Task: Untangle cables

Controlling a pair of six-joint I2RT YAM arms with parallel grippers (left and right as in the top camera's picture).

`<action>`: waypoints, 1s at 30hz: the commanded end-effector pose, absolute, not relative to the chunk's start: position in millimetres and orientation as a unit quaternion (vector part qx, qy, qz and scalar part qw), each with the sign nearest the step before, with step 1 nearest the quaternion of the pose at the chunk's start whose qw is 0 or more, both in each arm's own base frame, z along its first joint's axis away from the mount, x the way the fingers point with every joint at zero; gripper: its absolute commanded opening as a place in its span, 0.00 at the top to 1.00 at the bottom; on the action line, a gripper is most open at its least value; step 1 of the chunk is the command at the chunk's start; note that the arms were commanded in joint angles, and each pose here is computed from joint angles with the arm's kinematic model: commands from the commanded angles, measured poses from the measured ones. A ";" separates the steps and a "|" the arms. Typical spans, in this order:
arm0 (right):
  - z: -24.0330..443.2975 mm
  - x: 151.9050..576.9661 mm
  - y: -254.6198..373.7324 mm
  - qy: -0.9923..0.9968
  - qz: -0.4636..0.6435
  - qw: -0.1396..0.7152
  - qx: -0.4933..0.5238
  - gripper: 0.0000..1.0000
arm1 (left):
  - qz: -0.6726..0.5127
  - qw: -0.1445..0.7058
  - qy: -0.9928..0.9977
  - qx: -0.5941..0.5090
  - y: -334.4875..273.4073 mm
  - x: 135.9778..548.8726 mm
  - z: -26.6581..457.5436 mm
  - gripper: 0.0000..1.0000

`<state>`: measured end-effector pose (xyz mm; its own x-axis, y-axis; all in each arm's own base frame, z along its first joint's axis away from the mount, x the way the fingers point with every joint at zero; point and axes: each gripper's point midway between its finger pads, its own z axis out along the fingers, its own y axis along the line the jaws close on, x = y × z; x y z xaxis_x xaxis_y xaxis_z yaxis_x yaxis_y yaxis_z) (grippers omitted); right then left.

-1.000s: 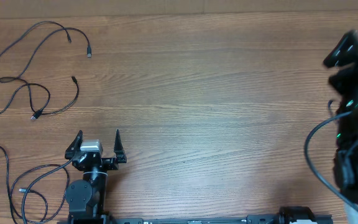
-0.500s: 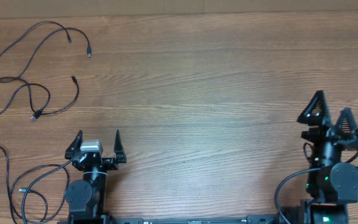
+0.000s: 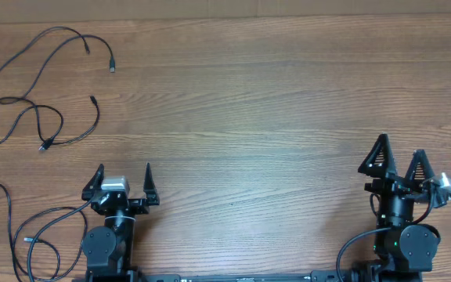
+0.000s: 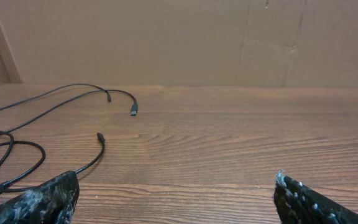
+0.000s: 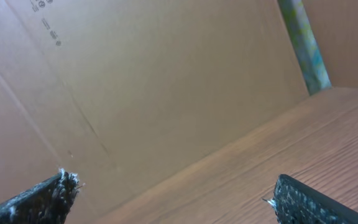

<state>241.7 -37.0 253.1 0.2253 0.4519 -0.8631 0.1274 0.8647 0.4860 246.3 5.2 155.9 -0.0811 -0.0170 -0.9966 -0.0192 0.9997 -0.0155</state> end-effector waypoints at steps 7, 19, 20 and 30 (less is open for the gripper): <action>225.7 237.4 -34.0 0.618 0.095 0.750 0.215 0.00 | 0.014 0.679 0.734 -0.009 7.9 246.0 155.5 0.00; 175.1 242.5 -35.9 0.673 0.069 0.703 0.220 0.00 | 0.014 0.679 0.734 -0.009 7.9 246.0 155.5 0.01; 175.2 242.4 -36.1 0.673 0.068 0.704 0.219 0.00 | 0.014 0.679 0.734 -0.009 7.9 246.0 155.5 0.00; 175.9 242.3 -36.8 0.672 0.063 0.705 0.217 0.00 | 0.014 0.679 0.734 -0.009 7.9 246.0 155.5 0.01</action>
<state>242.3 -37.1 177.5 0.0891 0.4079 -0.9087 0.2012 0.8861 0.4175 246.3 5.2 155.9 -0.0811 -0.0170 -0.9966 -0.0192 0.9997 -0.0155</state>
